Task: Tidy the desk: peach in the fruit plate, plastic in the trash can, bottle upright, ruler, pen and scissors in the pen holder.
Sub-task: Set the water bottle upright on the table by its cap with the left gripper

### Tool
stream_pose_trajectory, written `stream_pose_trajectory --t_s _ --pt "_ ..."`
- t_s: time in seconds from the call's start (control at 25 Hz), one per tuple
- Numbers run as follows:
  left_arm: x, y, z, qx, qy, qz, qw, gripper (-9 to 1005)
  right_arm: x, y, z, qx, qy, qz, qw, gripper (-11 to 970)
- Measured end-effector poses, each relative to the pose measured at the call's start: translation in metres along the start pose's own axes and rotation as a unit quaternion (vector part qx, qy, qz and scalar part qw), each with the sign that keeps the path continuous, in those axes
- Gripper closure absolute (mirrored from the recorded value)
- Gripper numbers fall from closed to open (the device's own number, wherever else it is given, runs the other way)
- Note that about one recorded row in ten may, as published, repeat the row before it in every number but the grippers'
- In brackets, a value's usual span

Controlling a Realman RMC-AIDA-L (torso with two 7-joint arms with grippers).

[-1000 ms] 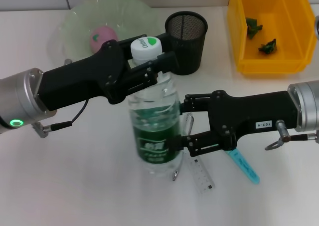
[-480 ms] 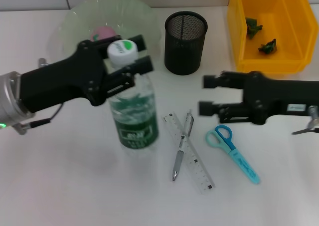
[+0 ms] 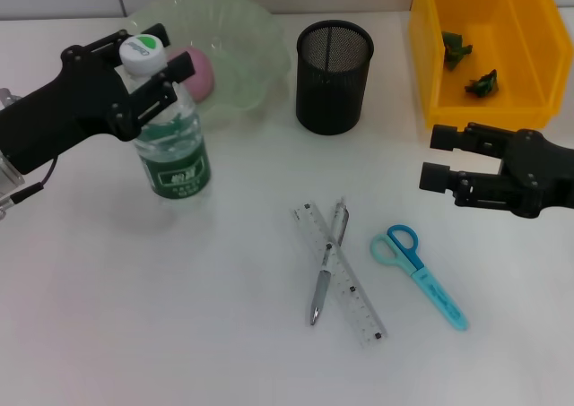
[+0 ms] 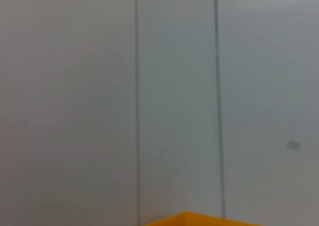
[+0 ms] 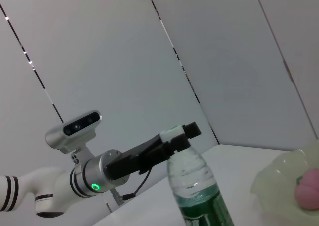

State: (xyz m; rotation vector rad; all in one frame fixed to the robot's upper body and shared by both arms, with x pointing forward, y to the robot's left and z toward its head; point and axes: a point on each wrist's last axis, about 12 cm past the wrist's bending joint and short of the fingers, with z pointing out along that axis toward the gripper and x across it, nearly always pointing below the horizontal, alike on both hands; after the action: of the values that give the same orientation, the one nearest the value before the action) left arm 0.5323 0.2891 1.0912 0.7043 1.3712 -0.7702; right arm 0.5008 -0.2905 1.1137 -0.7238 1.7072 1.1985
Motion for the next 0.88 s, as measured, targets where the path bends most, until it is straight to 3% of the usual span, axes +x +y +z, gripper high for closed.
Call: stream_pose_trajectory --t_s 0.36,0.72,0.88 --pt "0.013 0.007 0.005 -0.062 0.031 0.023 0.997 554 0.003 -0.001 0.000 0.003 0.000 0.006 1.000 131" --pt "0.016 0.007 0.000 -0.076 0.035 0.037 0.996 553 0.005 -0.002 0.003 0.000 0.008 0.005 1.000 132" --pt "0.018 0.005 -0.001 -0.079 0.040 0.066 0.994 555 0.006 -0.003 0.004 0.000 0.018 0.005 1.000 132"
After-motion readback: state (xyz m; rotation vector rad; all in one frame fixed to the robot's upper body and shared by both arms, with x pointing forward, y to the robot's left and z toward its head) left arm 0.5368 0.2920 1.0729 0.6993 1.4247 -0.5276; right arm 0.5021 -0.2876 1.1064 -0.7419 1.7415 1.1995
